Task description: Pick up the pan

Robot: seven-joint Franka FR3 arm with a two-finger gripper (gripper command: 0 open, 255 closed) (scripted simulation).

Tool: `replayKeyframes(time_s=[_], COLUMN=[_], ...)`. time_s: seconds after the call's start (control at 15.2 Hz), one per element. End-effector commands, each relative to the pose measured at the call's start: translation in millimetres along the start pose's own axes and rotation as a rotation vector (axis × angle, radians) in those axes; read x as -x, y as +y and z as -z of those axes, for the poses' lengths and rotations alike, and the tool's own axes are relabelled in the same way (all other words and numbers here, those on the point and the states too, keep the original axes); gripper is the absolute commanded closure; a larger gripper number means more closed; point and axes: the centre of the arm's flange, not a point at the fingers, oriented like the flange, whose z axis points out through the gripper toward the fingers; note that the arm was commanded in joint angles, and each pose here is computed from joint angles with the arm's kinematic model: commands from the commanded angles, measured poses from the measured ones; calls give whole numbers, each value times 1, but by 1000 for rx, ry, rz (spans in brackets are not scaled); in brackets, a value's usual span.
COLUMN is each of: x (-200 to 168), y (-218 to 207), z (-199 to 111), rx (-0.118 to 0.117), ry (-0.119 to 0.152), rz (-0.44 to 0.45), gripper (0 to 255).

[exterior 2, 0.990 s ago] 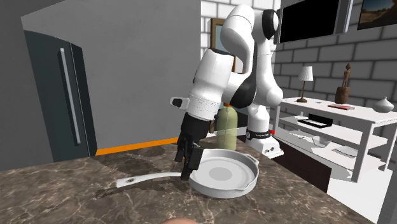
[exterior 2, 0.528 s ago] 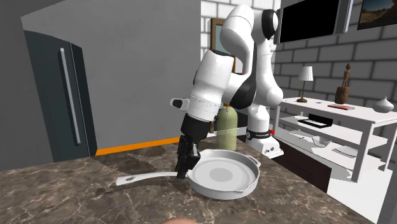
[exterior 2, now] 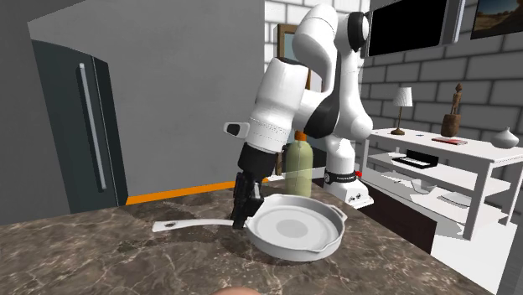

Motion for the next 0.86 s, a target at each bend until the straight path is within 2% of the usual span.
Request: replayKeyframes(time_s=[0.0,0.66,0.79], x=[-4,-21,-21], y=[0,0,0], z=[10,60,60], rx=[-1,-1,-1], ry=[0,0,0], rz=[0,0,0], gripper=[255,255,255])
